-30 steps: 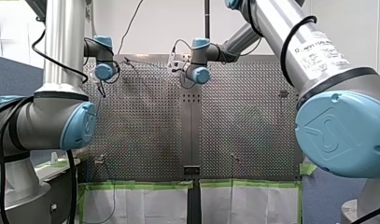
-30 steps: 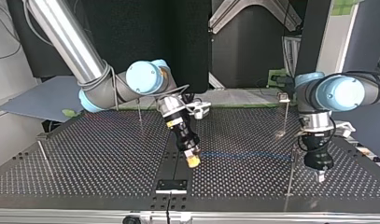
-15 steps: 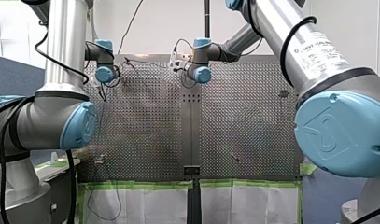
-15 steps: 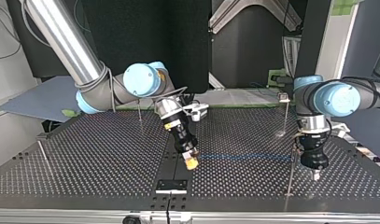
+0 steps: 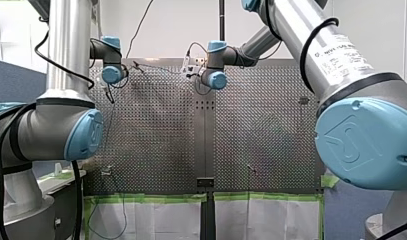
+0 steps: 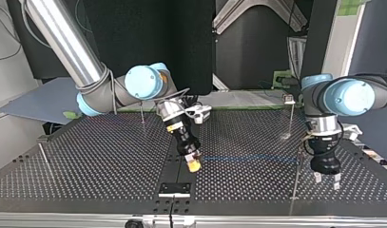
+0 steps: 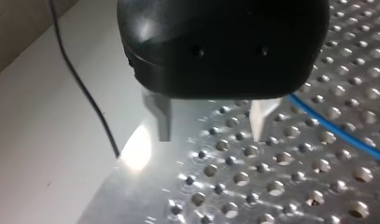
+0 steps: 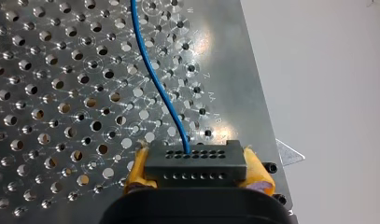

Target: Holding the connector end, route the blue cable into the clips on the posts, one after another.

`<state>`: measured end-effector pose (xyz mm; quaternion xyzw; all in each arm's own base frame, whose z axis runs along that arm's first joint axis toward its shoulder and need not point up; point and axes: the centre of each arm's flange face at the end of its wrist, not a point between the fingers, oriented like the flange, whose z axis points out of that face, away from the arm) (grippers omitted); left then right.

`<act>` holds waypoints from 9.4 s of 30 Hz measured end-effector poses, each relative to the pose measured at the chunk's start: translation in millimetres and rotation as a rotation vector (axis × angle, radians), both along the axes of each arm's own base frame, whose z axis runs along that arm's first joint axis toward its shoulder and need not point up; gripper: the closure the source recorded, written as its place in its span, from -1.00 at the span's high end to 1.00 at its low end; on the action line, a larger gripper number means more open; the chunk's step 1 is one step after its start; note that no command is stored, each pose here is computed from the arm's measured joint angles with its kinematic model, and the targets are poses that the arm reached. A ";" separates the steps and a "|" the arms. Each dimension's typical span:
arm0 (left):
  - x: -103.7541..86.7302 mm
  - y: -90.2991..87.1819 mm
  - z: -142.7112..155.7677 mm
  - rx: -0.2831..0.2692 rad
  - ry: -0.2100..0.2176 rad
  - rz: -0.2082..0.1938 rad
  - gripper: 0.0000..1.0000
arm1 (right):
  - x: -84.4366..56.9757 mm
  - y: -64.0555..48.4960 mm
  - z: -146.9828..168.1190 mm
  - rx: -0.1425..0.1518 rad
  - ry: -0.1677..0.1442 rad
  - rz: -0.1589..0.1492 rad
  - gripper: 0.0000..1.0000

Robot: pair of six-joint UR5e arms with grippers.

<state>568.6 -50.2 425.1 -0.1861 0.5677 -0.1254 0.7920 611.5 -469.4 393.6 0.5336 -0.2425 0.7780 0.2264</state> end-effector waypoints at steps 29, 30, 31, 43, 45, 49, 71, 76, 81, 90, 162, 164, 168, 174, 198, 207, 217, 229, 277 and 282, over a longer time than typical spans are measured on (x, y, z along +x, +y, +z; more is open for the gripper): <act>-63.7 0.1 -35.0 -0.073 0.274 0.018 1.00 | -5.2 -3.9 -3.5 0.014 0.025 -0.012 -1.00; -67.6 -1.4 -34.5 -0.075 0.279 0.013 1.00 | -5.8 -4.6 -3.5 0.014 0.025 -0.013 -1.00; -71.1 -3.2 -33.6 -0.078 0.284 0.007 1.00 | -6.3 -5.2 -3.6 0.014 0.025 -0.014 -1.00; -108.4 -24.8 -18.6 -0.101 0.336 -0.084 1.00 | -9.4 -9.1 -3.5 0.014 0.025 -0.020 -1.00; -115.3 -27.7 -12.2 -0.103 0.337 -0.090 1.00 | -9.8 -9.7 -3.6 0.014 0.025 -0.021 -1.00; -127.9 -33.7 -2.0 -0.101 0.342 -0.100 1.00 | -10.6 -10.7 -3.6 0.015 0.024 -0.022 -1.00; -162.1 -67.1 36.5 0.013 0.266 -0.173 1.00 | -11.8 -11.6 -5.0 0.024 0.026 -0.022 -1.00; -163.1 -70.8 42.3 0.061 0.234 -0.167 1.00 | -12.1 -11.2 -6.2 0.028 0.030 -0.022 -1.00; -164.0 -73.5 43.6 0.106 0.229 -0.157 1.00 | -12.4 -11.0 -7.7 0.033 0.036 -0.022 -1.00; -166.2 -77.9 43.4 0.178 0.236 -0.139 1.00 | -11.9 -10.2 -8.5 0.036 0.037 -0.022 -1.00; -176.0 -74.4 19.2 0.365 0.455 0.044 1.00 | -10.1 -7.1 -11.2 0.044 0.047 -0.019 -1.00; -173.4 -75.0 24.1 0.369 0.447 0.037 1.00 | -10.1 -7.1 -11.1 0.044 0.047 -0.019 -1.00; -173.2 -76.2 43.4 0.370 0.415 0.028 1.00 | -9.6 -6.7 -11.0 0.043 0.047 -0.019 -1.00; -173.7 -76.7 67.8 0.362 0.364 0.024 1.00 | -9.1 -6.2 -11.0 0.043 0.046 -0.017 -1.00; -176.4 -79.6 68.2 0.328 0.376 0.013 1.00 | -10.2 -5.2 -17.5 0.053 0.055 -0.016 -1.00; -177.2 -82.9 68.5 0.335 0.372 0.001 1.00 | -8.9 -3.4 -17.3 0.052 0.057 -0.013 -1.00; -168.0 -93.5 72.5 0.419 0.372 -0.067 1.00 | -8.6 -2.6 -17.6 0.053 0.060 -0.012 -1.00; -140.8 -116.7 77.7 0.502 0.378 -0.152 1.00 | -2.6 3.3 -9.1 0.012 0.076 -0.013 -1.00; -55.9 -128.3 37.7 0.437 0.313 -0.101 1.00 | 15.8 26.7 1.5 -0.001 0.074 0.021 -1.00; -53.0 -128.7 36.6 0.434 0.305 -0.094 1.00 | 15.0 25.6 1.5 0.000 0.074 0.019 -1.00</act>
